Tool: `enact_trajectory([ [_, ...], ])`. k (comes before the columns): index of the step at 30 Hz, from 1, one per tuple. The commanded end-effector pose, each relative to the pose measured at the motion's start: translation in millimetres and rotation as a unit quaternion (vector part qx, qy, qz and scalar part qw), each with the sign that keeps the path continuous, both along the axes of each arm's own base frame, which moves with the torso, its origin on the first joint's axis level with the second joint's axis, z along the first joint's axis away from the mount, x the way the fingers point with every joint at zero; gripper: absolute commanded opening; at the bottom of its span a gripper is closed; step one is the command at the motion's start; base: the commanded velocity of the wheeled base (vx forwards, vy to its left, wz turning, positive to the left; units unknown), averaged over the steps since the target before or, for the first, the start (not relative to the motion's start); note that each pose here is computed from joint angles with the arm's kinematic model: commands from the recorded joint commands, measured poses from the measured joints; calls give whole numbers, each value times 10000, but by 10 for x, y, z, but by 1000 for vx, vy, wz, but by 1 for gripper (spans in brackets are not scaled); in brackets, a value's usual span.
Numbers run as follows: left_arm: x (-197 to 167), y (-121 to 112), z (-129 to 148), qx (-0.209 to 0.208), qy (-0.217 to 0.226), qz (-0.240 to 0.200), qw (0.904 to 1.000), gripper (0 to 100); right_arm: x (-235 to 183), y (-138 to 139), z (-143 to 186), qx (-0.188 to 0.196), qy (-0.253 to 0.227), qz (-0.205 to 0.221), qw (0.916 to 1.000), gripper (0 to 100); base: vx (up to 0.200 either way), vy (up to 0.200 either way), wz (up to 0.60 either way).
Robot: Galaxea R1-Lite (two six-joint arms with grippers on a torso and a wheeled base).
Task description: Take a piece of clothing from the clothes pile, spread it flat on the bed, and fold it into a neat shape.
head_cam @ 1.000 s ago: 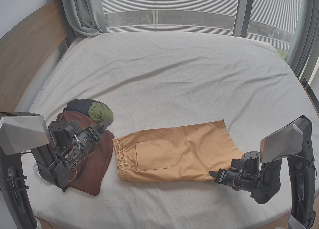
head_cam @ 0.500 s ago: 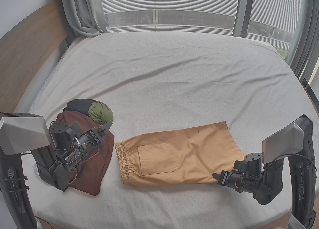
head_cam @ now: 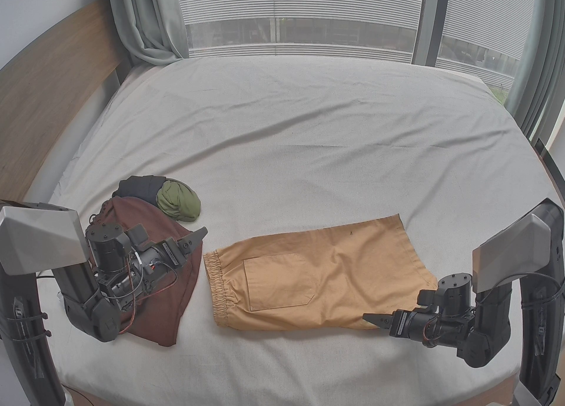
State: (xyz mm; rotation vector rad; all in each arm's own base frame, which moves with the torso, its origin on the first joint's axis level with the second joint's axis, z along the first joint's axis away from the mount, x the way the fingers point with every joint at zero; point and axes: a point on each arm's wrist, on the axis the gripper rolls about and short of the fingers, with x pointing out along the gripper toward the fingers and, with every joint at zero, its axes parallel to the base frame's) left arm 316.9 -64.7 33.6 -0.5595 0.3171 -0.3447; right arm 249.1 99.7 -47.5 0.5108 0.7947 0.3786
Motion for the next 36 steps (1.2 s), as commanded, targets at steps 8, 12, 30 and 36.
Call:
enact_trajectory([
  [8, -40, -6, 1, 32, 30, -86, 10000, 100, -437, 107, 560, 373, -353, 785, 9956, 100, 0, 0, 0],
  [12, -50, -35, 5, 16, 27, -168, 9999, 100, -448, 145, 800, 621, -842, 935, 9901, 100, 0, 0, 0],
  [30, -54, -43, -317, -28, 591, -447, 9972, 100, 29, 125, 957, 1137, -1496, 978, 9773, 100, 0, 0, 0],
  [36, -64, -131, -534, -144, 994, -522, 9936, 100, 59, 47, 970, 1121, -1537, 846, 9781, 100, 0, 0, 0],
])
